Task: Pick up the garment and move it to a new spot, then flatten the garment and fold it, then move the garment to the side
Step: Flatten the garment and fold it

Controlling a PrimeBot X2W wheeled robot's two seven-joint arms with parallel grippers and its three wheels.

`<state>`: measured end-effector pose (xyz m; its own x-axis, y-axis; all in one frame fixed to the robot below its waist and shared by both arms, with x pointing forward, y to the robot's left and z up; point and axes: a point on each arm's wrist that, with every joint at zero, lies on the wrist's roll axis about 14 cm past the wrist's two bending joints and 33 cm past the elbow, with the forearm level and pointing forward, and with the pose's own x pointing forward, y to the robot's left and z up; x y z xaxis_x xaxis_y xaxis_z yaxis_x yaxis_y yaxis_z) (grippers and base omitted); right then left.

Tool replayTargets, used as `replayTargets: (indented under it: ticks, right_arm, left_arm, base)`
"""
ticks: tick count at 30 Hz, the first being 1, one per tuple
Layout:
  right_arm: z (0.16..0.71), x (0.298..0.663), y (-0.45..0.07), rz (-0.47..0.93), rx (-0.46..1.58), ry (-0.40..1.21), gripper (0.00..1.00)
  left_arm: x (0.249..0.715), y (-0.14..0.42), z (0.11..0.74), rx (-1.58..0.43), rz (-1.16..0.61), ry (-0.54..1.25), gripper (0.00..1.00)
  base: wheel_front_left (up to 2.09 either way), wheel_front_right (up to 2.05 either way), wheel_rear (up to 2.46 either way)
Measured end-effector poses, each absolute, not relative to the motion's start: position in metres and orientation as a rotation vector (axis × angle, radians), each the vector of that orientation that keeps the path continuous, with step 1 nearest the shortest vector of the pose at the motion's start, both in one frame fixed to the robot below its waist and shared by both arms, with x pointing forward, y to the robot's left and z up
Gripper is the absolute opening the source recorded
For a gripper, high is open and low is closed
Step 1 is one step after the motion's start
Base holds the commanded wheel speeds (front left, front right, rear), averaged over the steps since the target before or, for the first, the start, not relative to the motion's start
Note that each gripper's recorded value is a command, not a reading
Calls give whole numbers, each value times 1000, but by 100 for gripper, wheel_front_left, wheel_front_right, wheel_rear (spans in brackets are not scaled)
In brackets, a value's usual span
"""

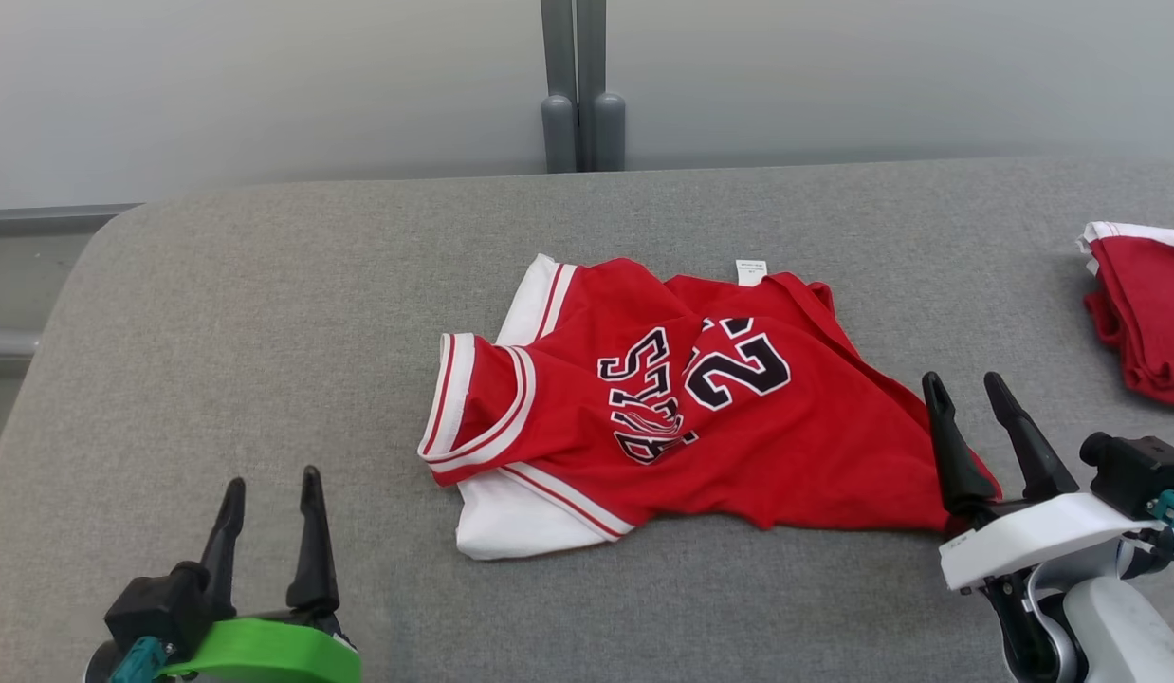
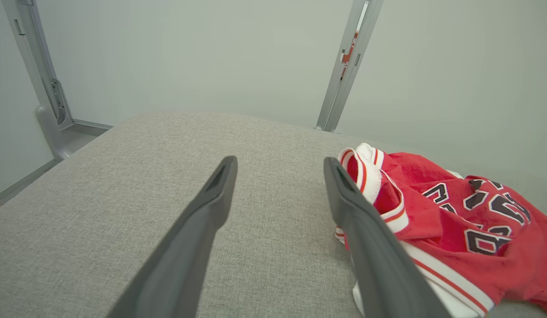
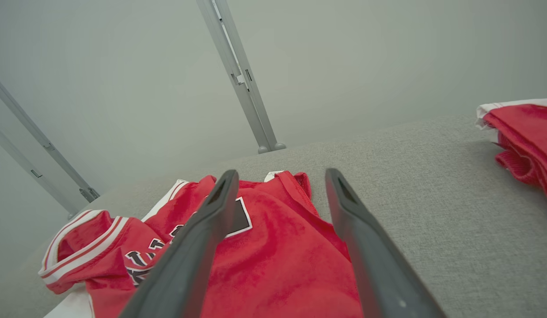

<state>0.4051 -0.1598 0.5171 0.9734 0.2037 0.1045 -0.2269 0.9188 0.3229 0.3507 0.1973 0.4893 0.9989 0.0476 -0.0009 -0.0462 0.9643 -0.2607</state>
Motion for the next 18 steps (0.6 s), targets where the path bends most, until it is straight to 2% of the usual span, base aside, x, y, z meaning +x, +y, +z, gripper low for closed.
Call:
replayTargets:
  ticks: [2,11,18]
  right_arm:
    - [518,406,-163,215,337,-74,100]
    - [524,411,-177,213,267,-85,100]
    - [518,412,-180,207,266,-69,100]
  left_arm:
    - [351,188,485,-275,7,26,100]
    - [331,111,440,-354,-310,381,100]
    - [336,100,422,-309,-393,495,100]
  base:
    - [0,0,0]
    - [0,0,0]
    - [0,0,0]
